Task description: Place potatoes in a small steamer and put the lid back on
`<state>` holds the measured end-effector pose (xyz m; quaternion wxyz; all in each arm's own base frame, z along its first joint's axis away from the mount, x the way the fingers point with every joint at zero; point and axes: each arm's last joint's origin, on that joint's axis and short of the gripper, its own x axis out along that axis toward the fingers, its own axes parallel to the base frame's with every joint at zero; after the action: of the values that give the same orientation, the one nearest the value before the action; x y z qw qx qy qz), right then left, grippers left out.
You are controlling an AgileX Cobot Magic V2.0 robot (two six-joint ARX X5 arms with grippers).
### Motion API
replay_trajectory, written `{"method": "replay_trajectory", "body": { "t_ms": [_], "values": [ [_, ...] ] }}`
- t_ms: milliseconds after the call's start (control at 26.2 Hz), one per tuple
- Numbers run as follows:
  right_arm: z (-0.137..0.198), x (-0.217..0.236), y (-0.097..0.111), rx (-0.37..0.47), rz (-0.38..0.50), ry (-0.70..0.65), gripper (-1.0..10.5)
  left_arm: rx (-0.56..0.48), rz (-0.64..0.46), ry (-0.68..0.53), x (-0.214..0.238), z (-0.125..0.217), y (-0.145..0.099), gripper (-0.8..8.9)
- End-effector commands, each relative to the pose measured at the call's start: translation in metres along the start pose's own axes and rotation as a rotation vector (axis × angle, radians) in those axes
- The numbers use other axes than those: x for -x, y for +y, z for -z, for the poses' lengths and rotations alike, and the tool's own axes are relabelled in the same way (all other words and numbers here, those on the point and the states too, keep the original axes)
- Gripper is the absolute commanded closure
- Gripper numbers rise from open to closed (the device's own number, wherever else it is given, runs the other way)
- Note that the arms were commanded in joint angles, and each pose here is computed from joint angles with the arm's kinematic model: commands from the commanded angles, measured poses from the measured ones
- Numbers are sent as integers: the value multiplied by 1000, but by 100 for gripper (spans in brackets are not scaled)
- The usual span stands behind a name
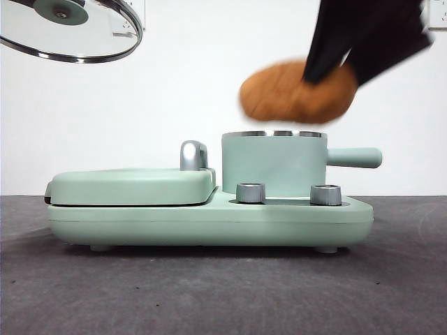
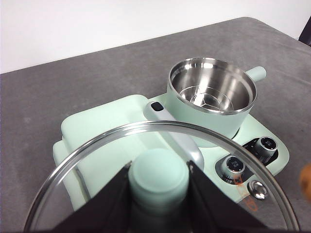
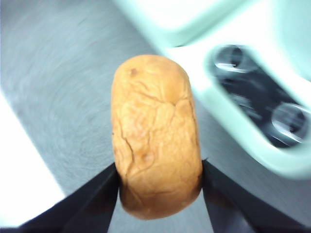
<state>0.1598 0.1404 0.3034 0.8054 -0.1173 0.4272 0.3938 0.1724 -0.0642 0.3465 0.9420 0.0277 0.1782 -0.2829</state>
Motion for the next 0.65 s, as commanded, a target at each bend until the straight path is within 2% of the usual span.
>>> {"method": "replay_trajectory", "body": {
  "t_ms": [38, 153, 306, 650],
  "values": [
    [-22, 26, -3, -98, 25, -39, 702, -4, -1, -44, 2, -8, -1, 799],
    [-46, 47, -11, -119, 58, -107, 702, -5, -1, -45, 2, -8, -1, 799],
    [-69, 50, -25, -124, 93, -138, 702, -4, -1, -44, 2, -8, -1, 799],
    [-112, 7, -70, -113, 165, -89, 702, -4, -1, -44, 2, -8, -1, 799]
  ]
}}
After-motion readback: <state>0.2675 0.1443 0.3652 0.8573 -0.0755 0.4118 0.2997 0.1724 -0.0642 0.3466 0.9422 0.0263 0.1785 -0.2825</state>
